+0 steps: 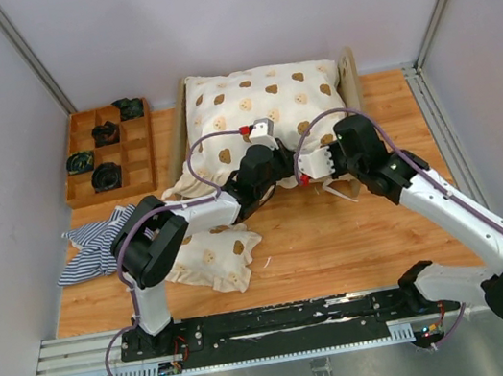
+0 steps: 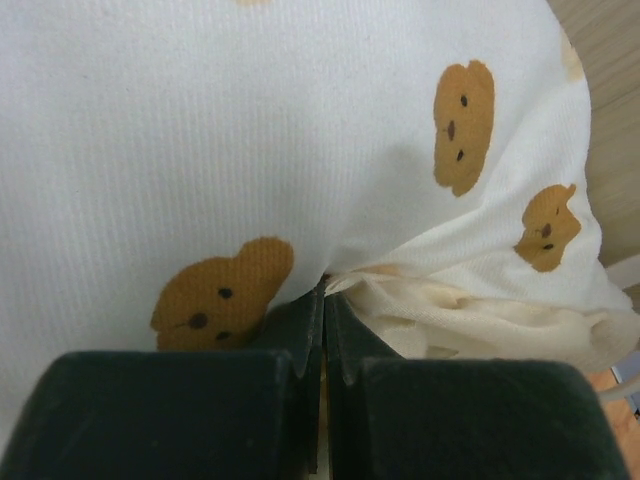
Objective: Set up the pet bed
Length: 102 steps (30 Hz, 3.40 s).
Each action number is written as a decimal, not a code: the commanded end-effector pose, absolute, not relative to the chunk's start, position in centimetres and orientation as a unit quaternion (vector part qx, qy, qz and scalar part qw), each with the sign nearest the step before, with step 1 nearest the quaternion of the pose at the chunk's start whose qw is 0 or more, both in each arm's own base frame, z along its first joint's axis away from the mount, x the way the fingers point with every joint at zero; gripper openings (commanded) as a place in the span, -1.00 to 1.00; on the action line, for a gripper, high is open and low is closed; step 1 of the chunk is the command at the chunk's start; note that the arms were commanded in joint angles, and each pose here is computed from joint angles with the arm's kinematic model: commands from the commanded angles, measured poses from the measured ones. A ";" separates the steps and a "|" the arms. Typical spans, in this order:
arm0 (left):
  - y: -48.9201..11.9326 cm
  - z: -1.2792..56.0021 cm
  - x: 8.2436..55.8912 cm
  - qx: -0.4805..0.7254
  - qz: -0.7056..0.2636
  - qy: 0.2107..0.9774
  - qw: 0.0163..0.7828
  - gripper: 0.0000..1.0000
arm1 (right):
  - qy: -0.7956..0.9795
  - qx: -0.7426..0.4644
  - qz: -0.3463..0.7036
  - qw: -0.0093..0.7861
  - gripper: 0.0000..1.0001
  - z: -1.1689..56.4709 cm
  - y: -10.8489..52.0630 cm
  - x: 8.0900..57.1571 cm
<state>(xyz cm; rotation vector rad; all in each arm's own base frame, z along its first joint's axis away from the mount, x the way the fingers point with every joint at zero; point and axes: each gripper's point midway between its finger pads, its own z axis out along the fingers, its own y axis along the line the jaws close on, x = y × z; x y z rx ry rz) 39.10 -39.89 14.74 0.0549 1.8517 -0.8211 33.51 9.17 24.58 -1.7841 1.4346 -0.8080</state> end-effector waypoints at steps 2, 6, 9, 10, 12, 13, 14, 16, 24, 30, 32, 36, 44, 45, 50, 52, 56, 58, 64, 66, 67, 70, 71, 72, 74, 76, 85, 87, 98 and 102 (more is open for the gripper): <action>-39.8 14.7 39.4 0.019 -0.348 0.774 0.528 -0.99 | 0.617 -0.639 -0.278 0.366 -0.99 23.6 9.1 34.6; -39.5 14.9 39.5 0.020 -0.342 0.773 0.534 -0.99 | 0.649 -0.617 -0.261 0.360 -0.86 22.0 8.1 35.4; -39.4 14.8 39.5 0.019 -0.340 0.774 0.534 -1.00 | 0.672 -0.595 -0.246 0.366 -0.59 21.7 7.9 35.4; -39.4 14.7 39.4 0.019 -0.340 0.774 0.533 -0.99 | 0.683 -0.581 -0.230 0.378 -0.43 22.1 8.3 35.3; -39.4 14.4 39.4 0.018 -0.340 0.775 0.532 -0.99 | 0.704 -0.558 -0.187 0.398 -0.34 22.7 9.3 34.6; -39.5 14.5 39.5 0.019 -0.341 0.775 0.532 -1.00 | 0.718 -0.539 -0.165 0.408 -0.33 23.2 9.7 34.3; -39.5 14.5 39.5 0.019 -0.341 0.775 0.532 -0.99 | 0.735 -0.515 -0.140 0.419 -0.32 23.5 10.2 33.9; -39.5 14.4 39.5 0.019 -0.340 0.775 0.532 -1.00 | 0.762 -0.479 -0.087 0.426 -0.29 23.4 11.0 32.6; -39.7 14.2 39.6 0.017 -0.343 0.776 0.530 -0.99 | 0.818 -0.312 -0.043 0.481 -0.11 23.0 10.2 31.1; -39.6 14.4 39.5 0.018 -0.342 0.775 0.531 -0.99 | 0.853 -0.142 -0.108 0.490 -0.17 23.9 5.4 31.8; -39.4 14.4 39.6 0.015 -0.339 0.775 0.533 -0.99 | 0.848 -0.138 -0.104 0.500 -0.19 23.4 5.4 32.7; -39.3 14.1 39.6 0.009 -0.337 0.777 0.532 -1.00 | 0.840 -0.128 -0.107 0.516 -0.28 22.5 4.9 34.8; -40.0 14.0 39.6 0.003 -0.353 0.776 0.523 -1.00 | 0.842 -0.107 -0.113 0.516 -0.58 20.9 1.7 39.3; -40.1 14.1 39.6 0.004 -0.355 0.775 0.524 -0.99 | 0.841 -0.105 -0.111 0.519 -0.62 20.7 1.4 39.8; -40.5 15.3 39.6 0.008 -0.366 0.767 0.527 -1.00 | 0.839 -0.109 -0.113 0.521 -0.66 19.7 0.5 41.9; -40.8 15.6 39.8 0.006 -0.370 0.765 0.527 -0.99 | 0.841 -0.102 -0.111 0.520 -0.68 19.8 -0.1 42.6; -41.2 15.8 40.0 0.011 -0.374 0.763 0.528 -0.99 | 0.840 -0.099 -0.106 0.524 -0.73 20.2 -0.4 43.8; -41.1 15.7 40.3 0.010 -0.366 0.763 0.532 -0.99 | 0.838 -0.101 -0.104 0.527 -0.73 20.5 -0.5 44.4; -41.2 14.9 40.6 0.008 -0.357 0.767 0.533 -1.00 | 0.867 -0.064 -0.090 0.486 -0.20 19.7 -0.8 43.4; -41.1 14.6 40.8 0.007 -0.354 0.768 0.534 -0.99 | 0.883 -0.022 -0.092 0.459 -0.10 18.9 -1.3 41.4; -41.1 14.5 40.8 0.008 -0.351 0.769 0.534 -0.99 | 0.888 -0.008 -0.094 0.451 -0.09 18.5 -1.5 40.5; -41.1 14.4 40.9 0.010 -0.348 0.769 0.536 -0.99 | 0.889 0.021 -0.093 0.448 -0.09 18.6 -1.9 38.3; -41.1 14.4 41.0 0.010 -0.348 0.769 0.536 -0.99 | 0.888 0.032 -0.095 0.449 -0.09 18.7 -2.1 37.5; -41.0 14.4 41.0 0.009 -0.347 0.769 0.536 -0.99 | 0.887 0.043 -0.096 0.450 -0.09 18.9 -2.3 36.8; -41.1 14.4 41.0 0.009 -0.349 0.768 0.536 -0.99 | 0.884 0.058 -0.088 0.455 -0.10 19.2 -2.2 35.7; -41.2 14.5 41.0 0.010 -0.351 0.768 0.536 -1.00 | 0.881 0.072 -0.064 0.464 -0.12 19.3 -1.6 34.8; -41.8 14.8 40.8 0.012 -0.365 0.766 0.529 -0.99 | 0.855 0.132 0.099 0.493 -0.27 15.1 3.5 32.5; -41.9 14.8 40.7 0.011 -0.368 0.766 0.526 -0.99 | 0.842 0.131 0.128 0.508 -0.28 13.6 4.5 32.8; -41.8 14.8 40.4 0.007 -0.373 0.767 0.521 -1.00 | 0.818 0.171 0.175 0.520 -0.21 7.9 6.2 35.9; -41.7 14.7 40.3 0.007 -0.373 0.768 0.521 -0.99 | 0.821 0.162 0.175 0.518 -0.21 6.6 6.8 37.1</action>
